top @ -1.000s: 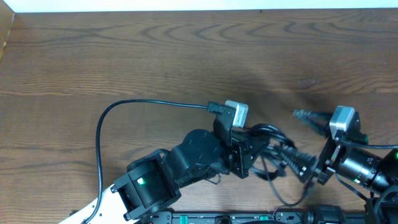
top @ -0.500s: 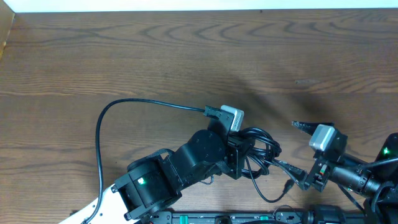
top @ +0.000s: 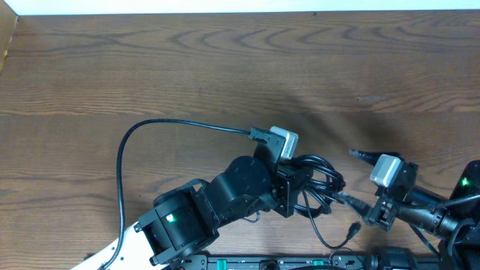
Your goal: Untangle cables
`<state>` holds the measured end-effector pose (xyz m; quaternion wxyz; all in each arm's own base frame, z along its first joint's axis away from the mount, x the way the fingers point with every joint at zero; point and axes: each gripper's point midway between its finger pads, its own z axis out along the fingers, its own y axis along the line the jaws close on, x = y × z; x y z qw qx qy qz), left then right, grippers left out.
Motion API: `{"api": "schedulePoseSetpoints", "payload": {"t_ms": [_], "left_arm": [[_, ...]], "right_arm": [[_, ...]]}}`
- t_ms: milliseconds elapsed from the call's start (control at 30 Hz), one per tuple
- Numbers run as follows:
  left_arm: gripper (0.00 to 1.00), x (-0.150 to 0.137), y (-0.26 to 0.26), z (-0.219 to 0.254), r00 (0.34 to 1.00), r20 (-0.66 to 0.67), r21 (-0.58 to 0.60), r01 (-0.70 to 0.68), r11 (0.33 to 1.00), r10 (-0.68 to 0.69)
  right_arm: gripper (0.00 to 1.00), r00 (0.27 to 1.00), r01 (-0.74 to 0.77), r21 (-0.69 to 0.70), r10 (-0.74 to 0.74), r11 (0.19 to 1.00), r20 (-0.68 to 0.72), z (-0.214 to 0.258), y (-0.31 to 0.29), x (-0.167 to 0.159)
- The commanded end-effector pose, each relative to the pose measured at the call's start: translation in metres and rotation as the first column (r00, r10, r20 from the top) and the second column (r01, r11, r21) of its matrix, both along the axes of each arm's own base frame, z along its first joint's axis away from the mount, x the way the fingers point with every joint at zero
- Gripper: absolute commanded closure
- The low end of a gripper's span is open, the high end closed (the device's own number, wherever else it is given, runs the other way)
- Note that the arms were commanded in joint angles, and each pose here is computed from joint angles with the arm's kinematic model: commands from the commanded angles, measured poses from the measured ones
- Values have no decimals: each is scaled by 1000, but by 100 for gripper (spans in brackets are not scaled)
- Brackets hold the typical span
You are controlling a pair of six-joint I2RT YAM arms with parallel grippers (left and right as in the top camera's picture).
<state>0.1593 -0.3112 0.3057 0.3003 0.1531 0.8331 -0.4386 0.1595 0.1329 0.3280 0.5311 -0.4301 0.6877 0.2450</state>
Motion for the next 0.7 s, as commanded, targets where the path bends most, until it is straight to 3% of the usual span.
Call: {"api": "schedulePoseSetpoints", "payload": {"t_ms": [0,200,233,500,667], "left_arm": [[92,-6,-3,12,999,8,-37,45,998,-45],[92,-8,-4,13,999,4,-40,54,998,-54],[92,-8,-4,12,999,3,-38,54,998,-54],[92,5,4,8,998,-26,-26,-54,998,53],[93,8,7,10,995,-48,-42,-90,995,88]], "right_arm": [[51,999,-2,-6,2,1000,32,6,0,0],[96,999,-1,-6,1,1000,35,6,0,0],[99,999,-1,-6,1,1000,34,6,0,0],[99,999,30,-9,-29,1000,21,5,-3,3],[99,945,310,-41,-312,950,-94,-8,-35,31]]}}
